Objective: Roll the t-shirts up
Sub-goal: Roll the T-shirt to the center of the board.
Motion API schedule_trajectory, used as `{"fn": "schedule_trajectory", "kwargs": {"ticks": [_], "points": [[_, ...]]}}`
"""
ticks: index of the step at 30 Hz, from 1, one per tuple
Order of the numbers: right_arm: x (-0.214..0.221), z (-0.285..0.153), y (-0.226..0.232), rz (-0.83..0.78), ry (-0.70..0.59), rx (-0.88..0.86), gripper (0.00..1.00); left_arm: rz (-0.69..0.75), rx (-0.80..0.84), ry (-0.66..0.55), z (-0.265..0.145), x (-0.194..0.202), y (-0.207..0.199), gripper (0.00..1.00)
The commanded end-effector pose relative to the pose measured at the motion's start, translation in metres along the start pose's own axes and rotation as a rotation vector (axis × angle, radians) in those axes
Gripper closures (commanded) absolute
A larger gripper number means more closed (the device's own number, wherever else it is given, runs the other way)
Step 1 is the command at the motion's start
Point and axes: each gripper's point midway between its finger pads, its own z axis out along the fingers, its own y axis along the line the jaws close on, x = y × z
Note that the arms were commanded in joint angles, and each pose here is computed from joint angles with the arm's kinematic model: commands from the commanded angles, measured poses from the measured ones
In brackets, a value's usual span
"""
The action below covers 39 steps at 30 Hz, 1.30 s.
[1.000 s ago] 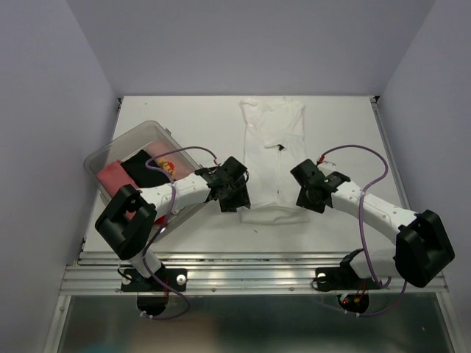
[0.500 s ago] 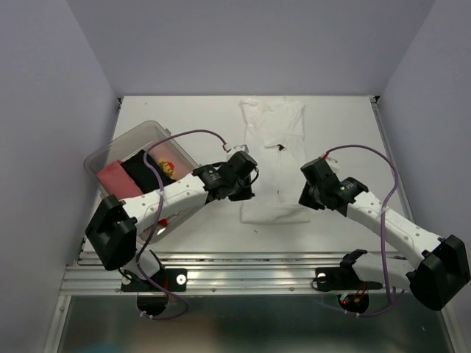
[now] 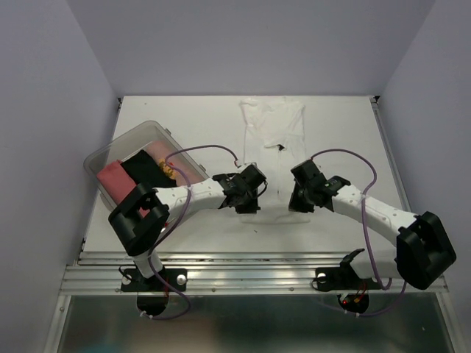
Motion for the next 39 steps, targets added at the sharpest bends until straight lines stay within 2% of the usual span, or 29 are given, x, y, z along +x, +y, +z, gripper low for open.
{"fn": "schedule_trajectory", "kwargs": {"ticks": [1,6,12,14,20,23,25,31,39], "points": [[-0.005,0.012,0.006,-0.008,-0.009,0.002,0.98,-0.002,-0.023,-0.037,0.010,-0.010,0.003,1.00],[-0.008,0.028,-0.005,-0.017,-0.024,0.079,0.95,-0.007,-0.083,-0.031,0.022,-0.011,0.019,1.00],[-0.034,0.051,-0.029,-0.061,-0.118,0.269,0.94,0.006,-0.138,-0.037,0.027,-0.011,0.032,1.00],[-0.039,0.052,-0.027,-0.077,-0.125,0.276,0.94,0.012,-0.142,-0.040,0.026,-0.012,0.032,1.00],[-0.052,0.016,-0.007,-0.049,-0.180,0.150,0.92,0.024,-0.141,-0.050,0.023,-0.014,0.032,1.00],[-0.050,0.002,-0.018,-0.040,-0.208,0.159,0.90,0.030,-0.140,-0.046,0.024,-0.013,0.033,1.00],[-0.049,0.002,-0.032,-0.035,-0.215,0.203,0.85,0.033,-0.139,-0.042,0.026,-0.011,0.034,1.00],[-0.040,0.004,-0.066,-0.022,-0.151,0.243,0.65,0.039,-0.161,-0.039,0.028,-0.010,0.039,1.00],[-0.029,0.007,-0.073,-0.003,-0.065,0.218,0.64,0.047,-0.182,-0.033,0.031,-0.011,0.045,1.00]]}}
